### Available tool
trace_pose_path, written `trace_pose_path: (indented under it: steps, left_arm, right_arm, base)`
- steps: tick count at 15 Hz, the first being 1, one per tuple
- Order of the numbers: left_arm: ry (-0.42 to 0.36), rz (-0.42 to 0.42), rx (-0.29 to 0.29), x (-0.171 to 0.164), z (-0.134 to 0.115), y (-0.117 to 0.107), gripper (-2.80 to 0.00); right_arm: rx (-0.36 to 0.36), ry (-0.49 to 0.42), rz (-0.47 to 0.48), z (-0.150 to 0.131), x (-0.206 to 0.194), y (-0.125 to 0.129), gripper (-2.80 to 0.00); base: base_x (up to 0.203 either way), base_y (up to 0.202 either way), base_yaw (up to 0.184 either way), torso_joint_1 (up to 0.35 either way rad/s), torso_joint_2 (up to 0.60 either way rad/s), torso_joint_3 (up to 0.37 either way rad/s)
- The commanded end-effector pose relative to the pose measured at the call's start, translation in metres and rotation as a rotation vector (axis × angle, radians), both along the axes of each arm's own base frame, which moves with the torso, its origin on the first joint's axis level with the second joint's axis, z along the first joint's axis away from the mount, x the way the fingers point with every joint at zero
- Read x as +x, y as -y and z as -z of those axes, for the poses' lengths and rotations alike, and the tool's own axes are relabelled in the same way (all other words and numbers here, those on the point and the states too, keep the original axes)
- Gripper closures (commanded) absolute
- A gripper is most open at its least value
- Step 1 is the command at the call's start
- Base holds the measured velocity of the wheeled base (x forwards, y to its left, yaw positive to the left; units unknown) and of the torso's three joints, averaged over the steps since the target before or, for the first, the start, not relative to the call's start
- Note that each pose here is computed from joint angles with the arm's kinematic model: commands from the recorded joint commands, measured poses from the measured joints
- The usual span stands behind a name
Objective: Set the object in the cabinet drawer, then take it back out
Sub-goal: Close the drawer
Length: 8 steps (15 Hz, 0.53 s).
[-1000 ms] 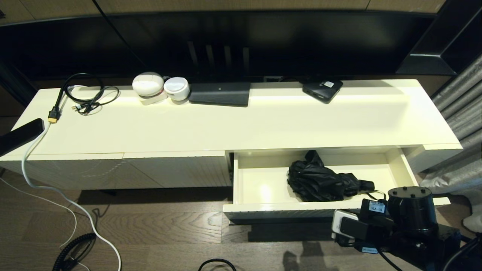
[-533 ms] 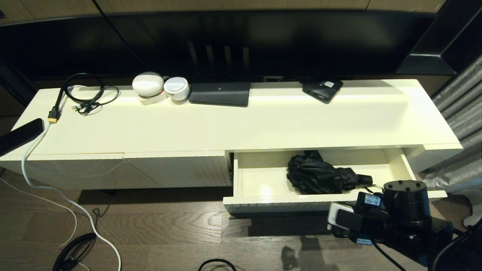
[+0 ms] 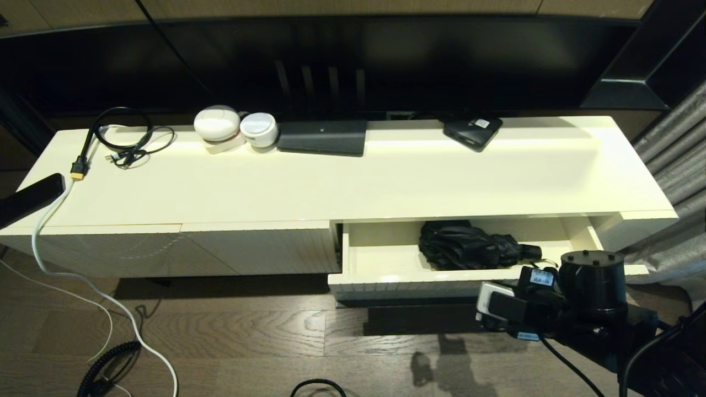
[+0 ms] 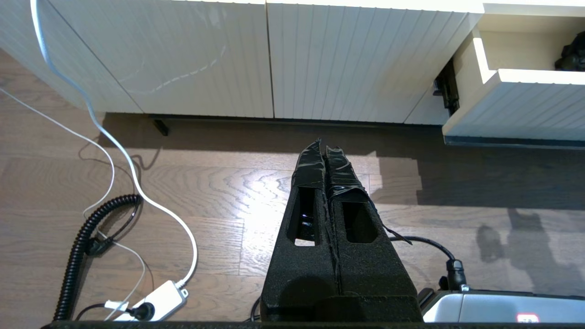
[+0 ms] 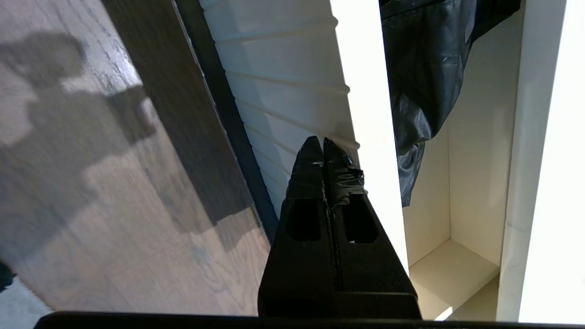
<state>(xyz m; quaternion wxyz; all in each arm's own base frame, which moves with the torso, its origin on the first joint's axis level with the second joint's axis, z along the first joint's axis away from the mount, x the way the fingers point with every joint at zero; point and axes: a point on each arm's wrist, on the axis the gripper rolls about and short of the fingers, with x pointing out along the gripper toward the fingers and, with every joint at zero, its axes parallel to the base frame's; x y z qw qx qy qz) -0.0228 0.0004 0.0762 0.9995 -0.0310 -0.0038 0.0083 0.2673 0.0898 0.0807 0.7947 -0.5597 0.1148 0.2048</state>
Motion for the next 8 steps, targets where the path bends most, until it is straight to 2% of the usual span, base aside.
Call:
trace_pose_path:
  steps: [1, 8]
  left_arm:
    - [0.001, -0.002, -0.001, 0.0, 0.0, 0.0, 0.0]
    - [0.001, -0.002, -0.001, 0.0, 0.0, 0.0, 0.0]
  right_arm:
    - [-0.01, 0.004, 0.004, 0.001, 0.004, 0.001, 0.0]
    - [-0.002, 0.033, 0.012, 0.0, 0.021, -0.003, 0.0]
  base:
    - [0.0, 0.0, 0.0, 0.0, 0.0, 0.0]
    - [0.0, 0.0, 0.0, 0.0, 0.0, 0.0]
